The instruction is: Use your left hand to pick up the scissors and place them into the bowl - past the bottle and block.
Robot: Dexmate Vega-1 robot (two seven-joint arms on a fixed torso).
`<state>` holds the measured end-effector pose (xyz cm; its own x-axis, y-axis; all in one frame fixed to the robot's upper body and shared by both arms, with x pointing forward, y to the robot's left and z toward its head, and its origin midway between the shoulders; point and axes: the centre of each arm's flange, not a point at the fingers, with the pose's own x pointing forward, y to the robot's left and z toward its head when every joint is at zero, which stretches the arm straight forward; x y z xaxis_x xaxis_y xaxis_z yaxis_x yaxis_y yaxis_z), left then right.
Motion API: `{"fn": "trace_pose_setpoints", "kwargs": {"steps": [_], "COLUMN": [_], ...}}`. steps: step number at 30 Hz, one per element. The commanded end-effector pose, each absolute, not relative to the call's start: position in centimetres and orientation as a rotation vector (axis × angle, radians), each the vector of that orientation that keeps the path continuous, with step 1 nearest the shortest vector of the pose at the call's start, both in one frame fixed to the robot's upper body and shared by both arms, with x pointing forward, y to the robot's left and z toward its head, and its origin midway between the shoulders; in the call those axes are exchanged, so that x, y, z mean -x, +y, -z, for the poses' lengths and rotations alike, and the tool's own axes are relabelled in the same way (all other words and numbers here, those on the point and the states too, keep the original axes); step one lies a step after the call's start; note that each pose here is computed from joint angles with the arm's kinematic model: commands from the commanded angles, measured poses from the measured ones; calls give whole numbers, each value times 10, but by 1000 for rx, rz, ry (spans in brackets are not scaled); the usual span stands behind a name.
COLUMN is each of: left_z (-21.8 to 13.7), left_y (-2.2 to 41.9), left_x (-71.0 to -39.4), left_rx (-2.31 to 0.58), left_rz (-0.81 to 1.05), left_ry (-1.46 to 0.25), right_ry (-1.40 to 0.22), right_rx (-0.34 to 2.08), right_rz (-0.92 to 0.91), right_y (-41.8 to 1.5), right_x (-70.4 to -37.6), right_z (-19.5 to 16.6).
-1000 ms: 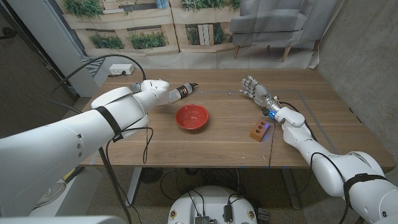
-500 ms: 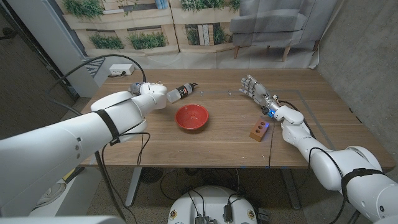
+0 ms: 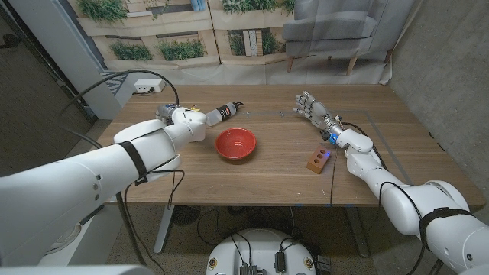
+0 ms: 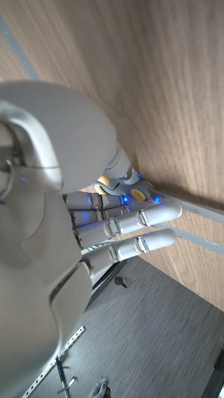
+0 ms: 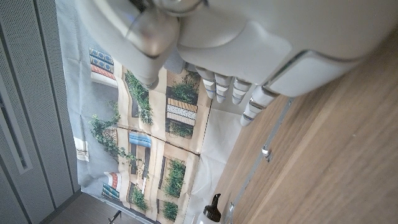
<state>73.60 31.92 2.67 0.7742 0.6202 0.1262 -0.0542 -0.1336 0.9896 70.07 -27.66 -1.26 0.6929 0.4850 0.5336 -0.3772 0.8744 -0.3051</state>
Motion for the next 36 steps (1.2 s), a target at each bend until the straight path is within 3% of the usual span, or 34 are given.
{"fn": "trace_pose_setpoints", "kwargs": {"steps": [1, 36], "left_z": [-35, -65], "left_y": [315, 317], "left_x": [-721, -689], "left_rx": [-1599, -1531], "left_rz": [-670, -725], "left_ry": [391, 262], "right_ry": [-650, -667], "right_rx": [187, 212], "right_rz": [-483, -494], "right_y": [-277, -270], "right_x": [-695, -688], "right_z": [15, 6]}}
